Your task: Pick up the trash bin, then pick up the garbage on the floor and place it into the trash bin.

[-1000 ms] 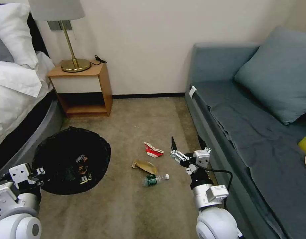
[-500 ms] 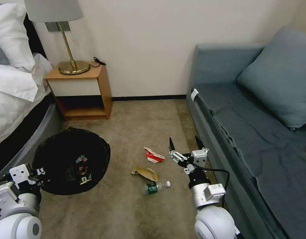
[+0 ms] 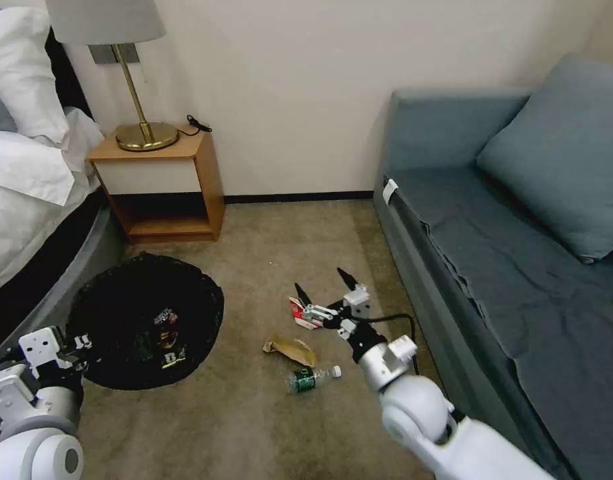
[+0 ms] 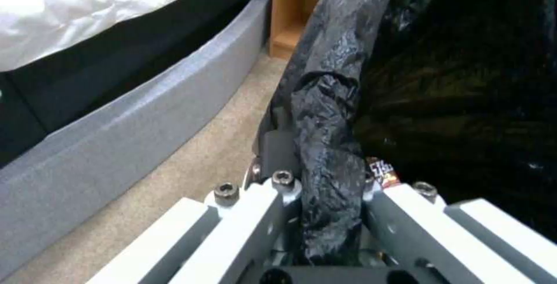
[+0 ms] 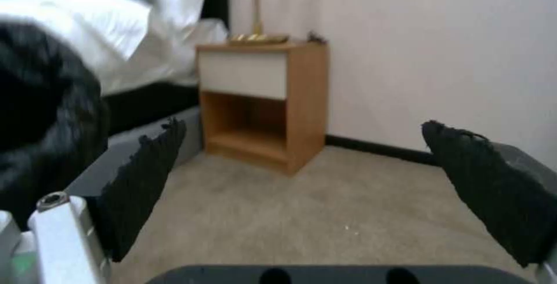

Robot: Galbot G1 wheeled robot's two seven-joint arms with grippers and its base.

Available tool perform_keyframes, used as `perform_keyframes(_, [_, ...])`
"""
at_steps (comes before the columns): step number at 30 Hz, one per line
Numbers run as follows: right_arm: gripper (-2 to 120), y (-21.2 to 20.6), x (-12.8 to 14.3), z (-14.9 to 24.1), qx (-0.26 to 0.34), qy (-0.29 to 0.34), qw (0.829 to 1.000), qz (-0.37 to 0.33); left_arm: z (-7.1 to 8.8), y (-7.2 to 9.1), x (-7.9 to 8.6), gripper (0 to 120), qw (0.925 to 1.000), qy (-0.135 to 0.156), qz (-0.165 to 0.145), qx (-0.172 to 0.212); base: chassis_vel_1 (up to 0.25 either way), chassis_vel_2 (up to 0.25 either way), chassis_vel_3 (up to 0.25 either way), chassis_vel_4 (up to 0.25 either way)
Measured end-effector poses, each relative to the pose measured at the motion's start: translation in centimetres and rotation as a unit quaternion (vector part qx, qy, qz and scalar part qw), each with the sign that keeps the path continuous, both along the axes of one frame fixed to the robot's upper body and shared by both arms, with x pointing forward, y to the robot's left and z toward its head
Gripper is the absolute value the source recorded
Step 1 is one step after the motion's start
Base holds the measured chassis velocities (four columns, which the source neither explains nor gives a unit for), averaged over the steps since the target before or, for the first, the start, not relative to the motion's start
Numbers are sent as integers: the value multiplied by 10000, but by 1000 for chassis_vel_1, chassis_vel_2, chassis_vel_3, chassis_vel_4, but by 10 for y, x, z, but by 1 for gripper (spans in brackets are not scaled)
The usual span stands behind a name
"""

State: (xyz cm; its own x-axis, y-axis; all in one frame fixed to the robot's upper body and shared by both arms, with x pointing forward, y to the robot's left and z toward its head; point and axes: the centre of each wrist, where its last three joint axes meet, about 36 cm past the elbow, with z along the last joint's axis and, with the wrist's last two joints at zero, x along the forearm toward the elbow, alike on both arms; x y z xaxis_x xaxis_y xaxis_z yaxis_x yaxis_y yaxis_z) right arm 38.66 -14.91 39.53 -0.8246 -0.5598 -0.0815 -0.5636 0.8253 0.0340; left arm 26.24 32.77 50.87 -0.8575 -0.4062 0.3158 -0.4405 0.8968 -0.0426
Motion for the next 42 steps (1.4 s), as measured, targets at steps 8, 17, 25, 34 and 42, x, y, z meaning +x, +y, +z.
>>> perform_keyframes(8, [100,-8,72,-8,-937,257,9869,1285,-6,1,2,1,10000,53,28,-4,0,0,0,0])
perform_keyframes(17, [100,-29,114,-34,-1675,1600,9216,3113,-7,1,2,1,10000,31,61,-33,0,0,0,0])
perform_keyframes(25, [100,-47,143,-77,-2778,2190,8477,3954,-9,1,1,1,10000,32,69,-32,0,0,0,0])
perform_keyframes(34, [100,-50,167,-129,-3545,2365,8181,3863,-10,4,0,1,9999,33,102,-23,0,0,0,0])
perform_keyframes(42, [100,-31,170,-154,-3753,2306,8067,3939,-11,7,-1,1,9999,34,137,-32,0,0,0,0])
